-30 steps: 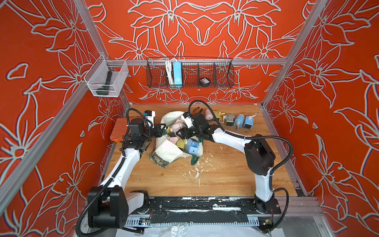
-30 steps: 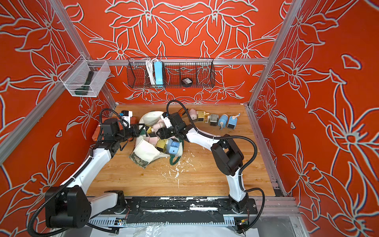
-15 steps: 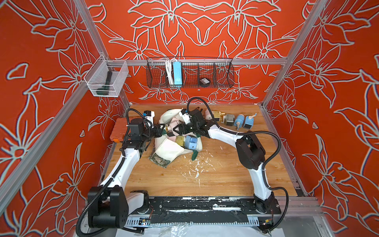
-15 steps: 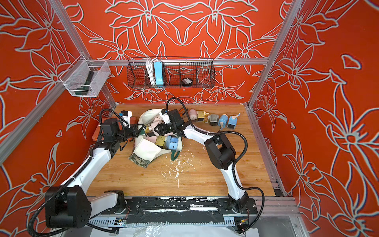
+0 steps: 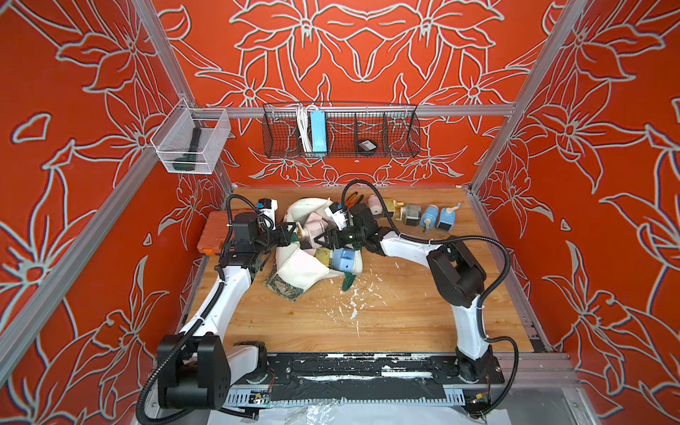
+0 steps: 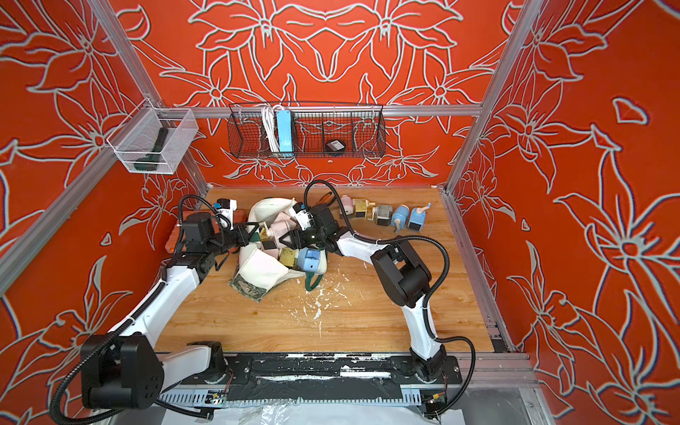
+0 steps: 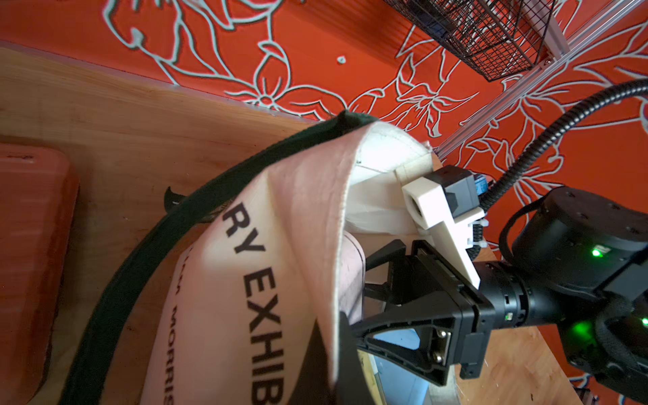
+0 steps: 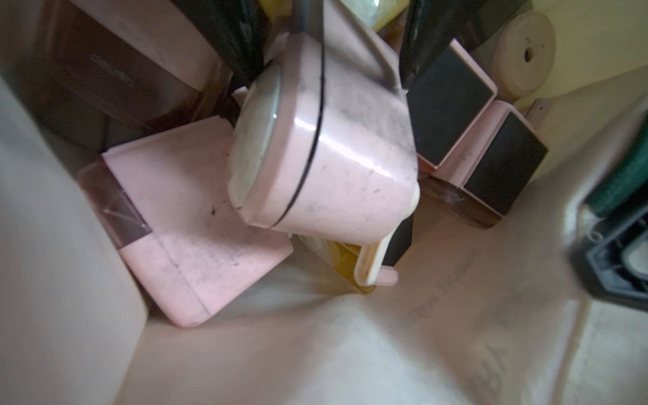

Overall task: Take out the pencil sharpeners from the tote bags
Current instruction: Pick up the pencil sharpener from the canvas bag.

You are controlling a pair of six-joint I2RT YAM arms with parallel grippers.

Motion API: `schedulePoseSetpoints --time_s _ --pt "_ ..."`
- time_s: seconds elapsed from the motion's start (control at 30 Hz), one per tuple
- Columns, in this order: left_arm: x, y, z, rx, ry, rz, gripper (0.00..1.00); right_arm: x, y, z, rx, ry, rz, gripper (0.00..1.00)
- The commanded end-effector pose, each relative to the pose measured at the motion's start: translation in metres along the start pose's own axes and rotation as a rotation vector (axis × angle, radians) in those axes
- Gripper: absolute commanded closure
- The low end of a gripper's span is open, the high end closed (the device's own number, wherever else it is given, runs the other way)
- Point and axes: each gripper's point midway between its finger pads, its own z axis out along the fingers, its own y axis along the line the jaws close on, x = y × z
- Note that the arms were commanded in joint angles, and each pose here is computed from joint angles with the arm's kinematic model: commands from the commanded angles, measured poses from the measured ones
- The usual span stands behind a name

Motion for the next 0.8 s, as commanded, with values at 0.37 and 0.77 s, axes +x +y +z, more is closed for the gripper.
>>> schedulePoseSetpoints --time_s 0.37,0.77 --pt "-0.006 -0.020 0.002 0.076 -0.010 0.043 1.00 0.010 -0.015 0.054 0.102 0.102 0.171 0.26" --pt "-0.005 -0.018 0.003 0.072 -0.006 0.043 1.00 -0.028 0.053 0.016 -0.133 -0.043 -0.062 0.63"
